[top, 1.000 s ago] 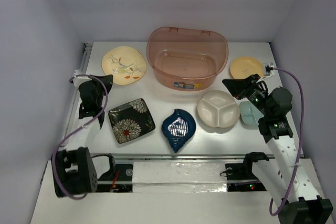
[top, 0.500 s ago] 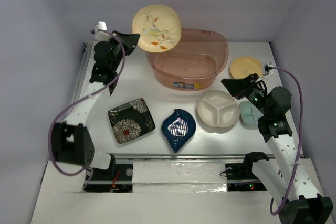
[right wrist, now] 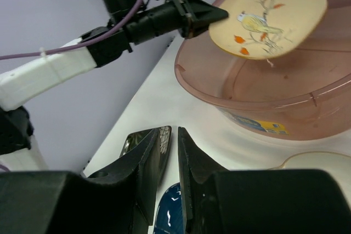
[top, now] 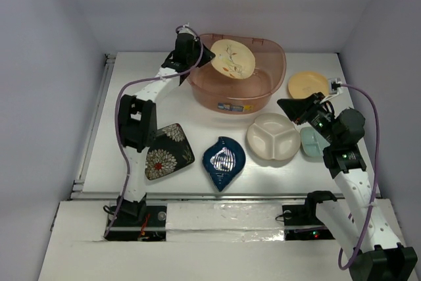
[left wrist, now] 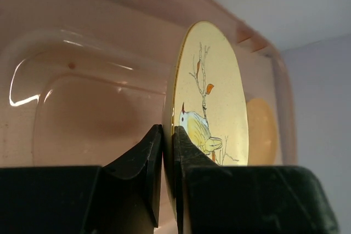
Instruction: Place the plates into the plastic bin on the countertop
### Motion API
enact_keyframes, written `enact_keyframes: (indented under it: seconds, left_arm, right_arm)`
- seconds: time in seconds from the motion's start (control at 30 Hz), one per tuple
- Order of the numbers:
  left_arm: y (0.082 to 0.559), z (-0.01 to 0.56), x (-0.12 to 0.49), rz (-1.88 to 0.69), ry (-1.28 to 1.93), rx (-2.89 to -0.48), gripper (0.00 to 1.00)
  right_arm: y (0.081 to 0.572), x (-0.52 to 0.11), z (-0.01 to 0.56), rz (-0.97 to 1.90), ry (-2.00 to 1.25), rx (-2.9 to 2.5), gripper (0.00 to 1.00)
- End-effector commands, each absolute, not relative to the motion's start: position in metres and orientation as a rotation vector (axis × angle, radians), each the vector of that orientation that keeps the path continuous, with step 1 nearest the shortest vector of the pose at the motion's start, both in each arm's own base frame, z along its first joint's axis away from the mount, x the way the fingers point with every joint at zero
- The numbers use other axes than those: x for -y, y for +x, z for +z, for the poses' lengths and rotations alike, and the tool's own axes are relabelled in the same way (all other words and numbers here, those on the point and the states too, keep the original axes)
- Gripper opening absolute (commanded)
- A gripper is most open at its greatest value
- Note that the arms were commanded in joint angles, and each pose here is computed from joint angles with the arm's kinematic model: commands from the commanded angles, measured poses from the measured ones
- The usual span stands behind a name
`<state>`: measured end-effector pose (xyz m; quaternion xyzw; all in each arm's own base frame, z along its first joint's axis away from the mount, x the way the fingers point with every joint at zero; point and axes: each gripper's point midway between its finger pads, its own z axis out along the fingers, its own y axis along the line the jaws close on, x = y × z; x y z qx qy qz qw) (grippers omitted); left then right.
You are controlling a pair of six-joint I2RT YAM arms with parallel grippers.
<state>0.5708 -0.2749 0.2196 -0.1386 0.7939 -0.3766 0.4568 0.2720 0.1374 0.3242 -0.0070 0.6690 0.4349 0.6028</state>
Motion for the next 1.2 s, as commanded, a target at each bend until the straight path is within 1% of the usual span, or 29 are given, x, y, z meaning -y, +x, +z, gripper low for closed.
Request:
enact_keyframes:
  seconds: [0.0, 0.03, 0.07, 0.1, 0.13, 0.2, 0.27, 0.3, 0.33, 0.57, 0.6, 0.7, 0.77, 0.8, 0.83, 0.9, 1.0, 1.17]
  left_arm:
    - [0.574, 0.337, 0.301, -1.030, -0.224, -1.707, 0.00]
    - [0.582, 0.311, 0.303, -1.002, -0.235, -1.767, 0.00]
    - [0.588, 0.302, 0.312, -0.985, -0.221, -1.783, 0.00]
    - [0.584, 0.306, 0.317, -0.986, -0.206, -1.789, 0.00]
    - [0.589, 0.284, 0.318, -0.958, -0.218, -1.836, 0.00]
    - [0.591, 0.276, 0.325, -0.953, -0.215, -1.861, 0.00]
    - [0.595, 0.253, 0.322, -0.904, -0.234, -1.920, 0.00]
    - [0.597, 0.257, 0.322, -0.896, -0.229, -1.915, 0.00]
    - [0.596, 0.242, 0.326, -0.868, -0.221, -1.951, 0.00]
    - [0.596, 0.213, 0.331, -0.842, -0.214, -1.999, 0.00]
    - [0.596, 0.211, 0.332, -0.846, -0.213, -2.005, 0.05]
    - [0.596, 0.194, 0.331, -0.827, -0.225, -2.039, 0.10]
    - [0.596, 0.198, 0.326, -0.811, -0.236, -2.018, 0.14]
    - [0.594, 0.188, 0.324, -0.797, -0.241, -2.034, 0.17]
    - [0.593, 0.191, 0.321, -0.787, -0.245, -2.021, 0.24]
    - [0.593, 0.192, 0.319, -0.779, -0.246, -2.017, 0.28]
    - [0.592, 0.191, 0.318, -0.769, -0.248, -2.022, 0.30]
    - [0.592, 0.189, 0.317, -0.769, -0.250, -2.018, 0.38]
  right_arm:
    - [0.270, -0.138, 0.334, 0.995, -0.048, -1.499, 0.25]
    - [0.270, -0.138, 0.334, 0.995, -0.048, -1.499, 0.25]
    - [0.270, -0.138, 0.334, 0.995, -0.048, -1.499, 0.25]
    - [0.270, -0.138, 0.334, 0.995, -0.048, -1.499, 0.25]
    - [0.270, -0.138, 0.334, 0.994, -0.047, -1.497, 0.25]
    - [0.270, -0.138, 0.334, 0.993, -0.046, -1.497, 0.25]
    - [0.270, -0.138, 0.334, 0.993, -0.043, -1.497, 0.25]
    - [0.269, -0.138, 0.334, 0.994, -0.045, -1.496, 0.25]
    - [0.269, -0.138, 0.334, 0.994, -0.045, -1.496, 0.25]
    - [0.269, -0.138, 0.334, 0.996, -0.047, -1.493, 0.25]
    - [0.269, -0.138, 0.335, 0.995, -0.046, -1.492, 0.25]
    - [0.268, -0.138, 0.335, 0.995, -0.047, -1.490, 0.25]
    - [0.268, -0.138, 0.335, 0.995, -0.047, -1.490, 0.25]
    - [0.268, -0.138, 0.335, 0.996, -0.048, -1.490, 0.25]
    - [0.268, -0.138, 0.335, 0.998, -0.048, -1.491, 0.25]
    - [0.269, -0.139, 0.334, 0.999, -0.049, -1.493, 0.25]
    - [0.269, -0.139, 0.334, 0.999, -0.049, -1.493, 0.26]
    - [0.269, -0.139, 0.334, 0.999, -0.051, -1.494, 0.26]
